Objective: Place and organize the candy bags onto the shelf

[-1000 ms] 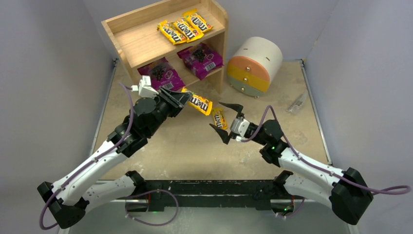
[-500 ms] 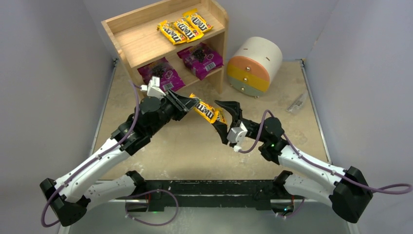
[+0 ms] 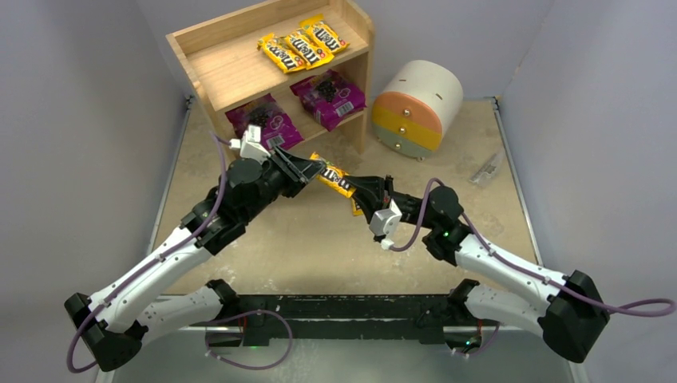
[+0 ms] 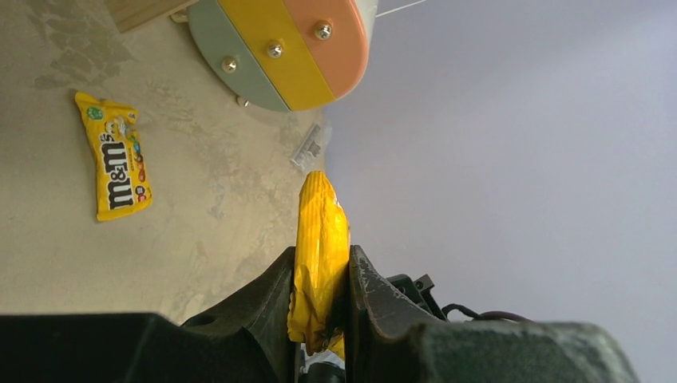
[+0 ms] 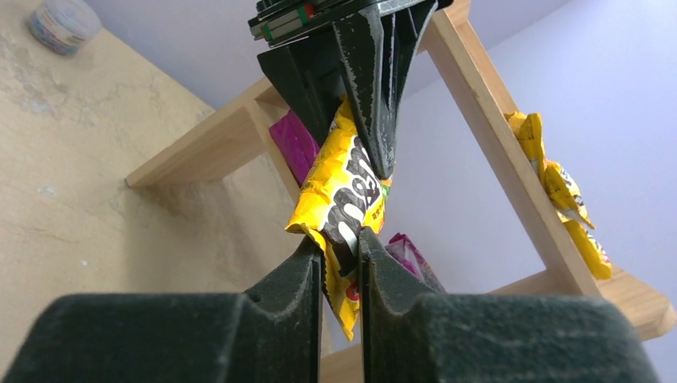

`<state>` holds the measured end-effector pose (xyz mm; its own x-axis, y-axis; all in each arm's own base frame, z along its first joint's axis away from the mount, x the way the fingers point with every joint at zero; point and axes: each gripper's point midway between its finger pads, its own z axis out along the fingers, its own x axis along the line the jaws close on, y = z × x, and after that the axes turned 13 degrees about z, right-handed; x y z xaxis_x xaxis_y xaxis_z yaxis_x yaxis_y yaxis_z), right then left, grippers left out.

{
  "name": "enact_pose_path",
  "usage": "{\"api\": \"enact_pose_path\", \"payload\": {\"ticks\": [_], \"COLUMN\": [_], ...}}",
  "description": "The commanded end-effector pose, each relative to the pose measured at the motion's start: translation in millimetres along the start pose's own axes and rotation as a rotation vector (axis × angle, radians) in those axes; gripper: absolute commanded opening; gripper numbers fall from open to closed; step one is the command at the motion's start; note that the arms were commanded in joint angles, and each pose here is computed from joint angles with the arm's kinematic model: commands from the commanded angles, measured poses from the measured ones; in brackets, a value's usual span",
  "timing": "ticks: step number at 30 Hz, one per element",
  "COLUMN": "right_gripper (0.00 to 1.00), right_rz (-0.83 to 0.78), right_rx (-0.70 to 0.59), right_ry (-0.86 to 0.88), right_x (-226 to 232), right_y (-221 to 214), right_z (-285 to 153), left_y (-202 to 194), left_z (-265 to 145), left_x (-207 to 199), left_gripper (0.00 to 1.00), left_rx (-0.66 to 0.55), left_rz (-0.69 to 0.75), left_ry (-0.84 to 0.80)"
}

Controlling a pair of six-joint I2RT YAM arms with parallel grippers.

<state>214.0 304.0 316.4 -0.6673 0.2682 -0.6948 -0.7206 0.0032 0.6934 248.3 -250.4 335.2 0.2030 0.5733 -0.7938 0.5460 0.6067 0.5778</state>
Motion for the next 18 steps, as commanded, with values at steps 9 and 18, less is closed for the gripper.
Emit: {"api": "enact_pose_path", "payload": {"ticks": [9,18], "right_gripper": [0.13,0.14], "right_rz": [-0.003,-0.016], "right_rx": [0.049,0.077], "right_ry": [-0.075,-0.16], "right_x": [-51,-121], "right_y": [26,43], "right_z": [11,51], "left_y": [70,78], "left_z": [-58,-125], "left_x": [33,95], "left_gripper": [0.83,0.88], "left_rx": [-0.261,-0.293], "left_rz": [0.202,0.403], "left_ry": [0.243,0.438]}}
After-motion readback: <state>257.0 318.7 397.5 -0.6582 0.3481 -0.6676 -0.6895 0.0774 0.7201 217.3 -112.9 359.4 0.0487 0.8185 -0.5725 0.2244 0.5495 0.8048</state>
